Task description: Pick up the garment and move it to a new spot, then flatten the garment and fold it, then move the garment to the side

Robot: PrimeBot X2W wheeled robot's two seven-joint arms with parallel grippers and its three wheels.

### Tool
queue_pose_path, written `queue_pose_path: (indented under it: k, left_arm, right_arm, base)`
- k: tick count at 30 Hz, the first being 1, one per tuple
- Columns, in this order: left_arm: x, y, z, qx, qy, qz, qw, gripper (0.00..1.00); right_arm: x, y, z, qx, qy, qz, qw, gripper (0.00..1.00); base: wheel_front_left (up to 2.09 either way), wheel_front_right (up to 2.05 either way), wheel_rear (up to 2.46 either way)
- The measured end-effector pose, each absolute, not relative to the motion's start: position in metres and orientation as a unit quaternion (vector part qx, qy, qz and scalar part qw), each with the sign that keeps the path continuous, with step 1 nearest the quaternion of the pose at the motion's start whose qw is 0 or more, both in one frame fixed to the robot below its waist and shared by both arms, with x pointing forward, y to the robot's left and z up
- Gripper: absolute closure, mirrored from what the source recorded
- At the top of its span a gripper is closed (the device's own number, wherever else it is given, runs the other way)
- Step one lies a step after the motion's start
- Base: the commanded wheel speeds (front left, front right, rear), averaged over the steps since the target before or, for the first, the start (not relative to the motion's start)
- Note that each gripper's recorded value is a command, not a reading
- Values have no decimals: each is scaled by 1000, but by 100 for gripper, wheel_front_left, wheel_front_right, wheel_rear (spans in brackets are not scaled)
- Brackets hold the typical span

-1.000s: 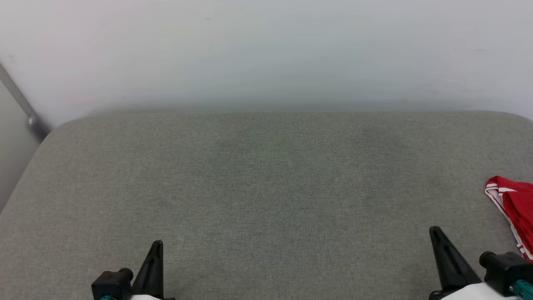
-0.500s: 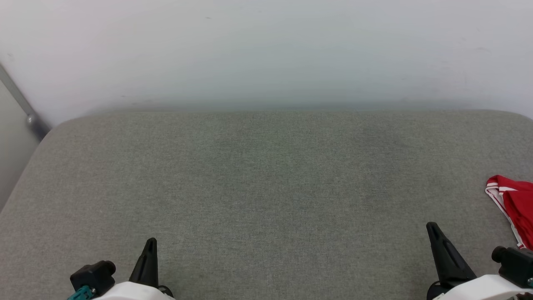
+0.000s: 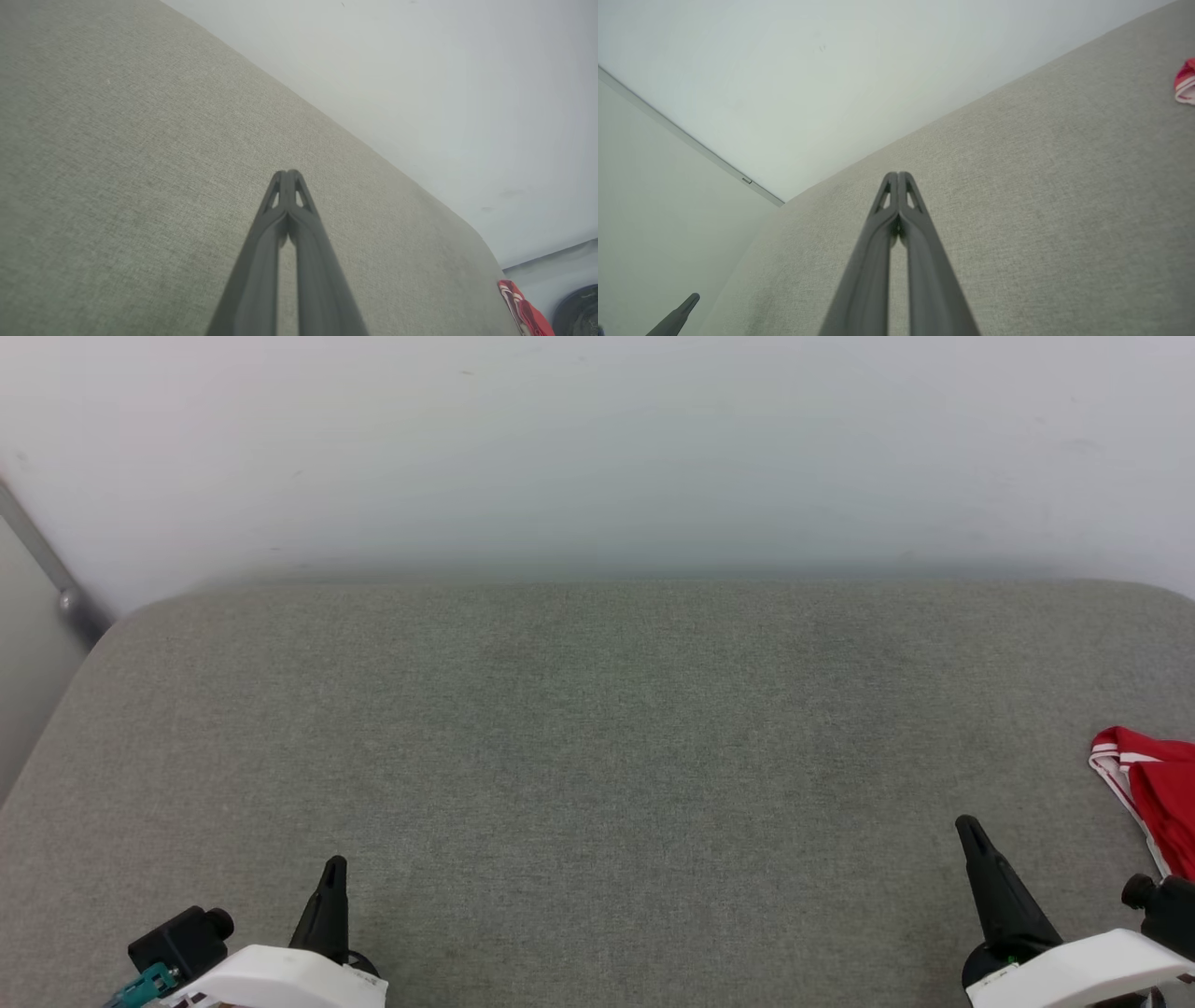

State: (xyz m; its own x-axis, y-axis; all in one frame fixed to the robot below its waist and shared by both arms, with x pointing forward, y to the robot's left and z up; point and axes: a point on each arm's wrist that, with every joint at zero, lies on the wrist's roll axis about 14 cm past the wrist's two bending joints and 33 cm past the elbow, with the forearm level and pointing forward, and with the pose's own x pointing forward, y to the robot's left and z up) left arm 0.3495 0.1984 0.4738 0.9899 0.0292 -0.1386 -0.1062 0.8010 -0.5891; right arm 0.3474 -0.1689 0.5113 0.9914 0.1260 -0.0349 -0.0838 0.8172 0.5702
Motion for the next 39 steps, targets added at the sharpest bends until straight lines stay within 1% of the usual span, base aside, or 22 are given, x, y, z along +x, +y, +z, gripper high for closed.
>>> queue_pose_path:
  k: [16, 18, 39]
  left_arm:
    - [359, 199, 478, -416, 59, 39, 907, 100]
    - [360, 199, 478, -433, 59, 38, 899, 100]
    - [370, 199, 485, -535, 49, 33, 843, 100]
  right_arm:
    - [357, -174, 511, 403, 30, 46, 913, 100]
    - [358, -175, 510, 422, 30, 44, 905, 100]
    - [369, -182, 509, 527, 23, 29, 849, 100]
  base:
    - [0, 0, 0]
    - [0, 0, 0]
    - [0, 0, 0]
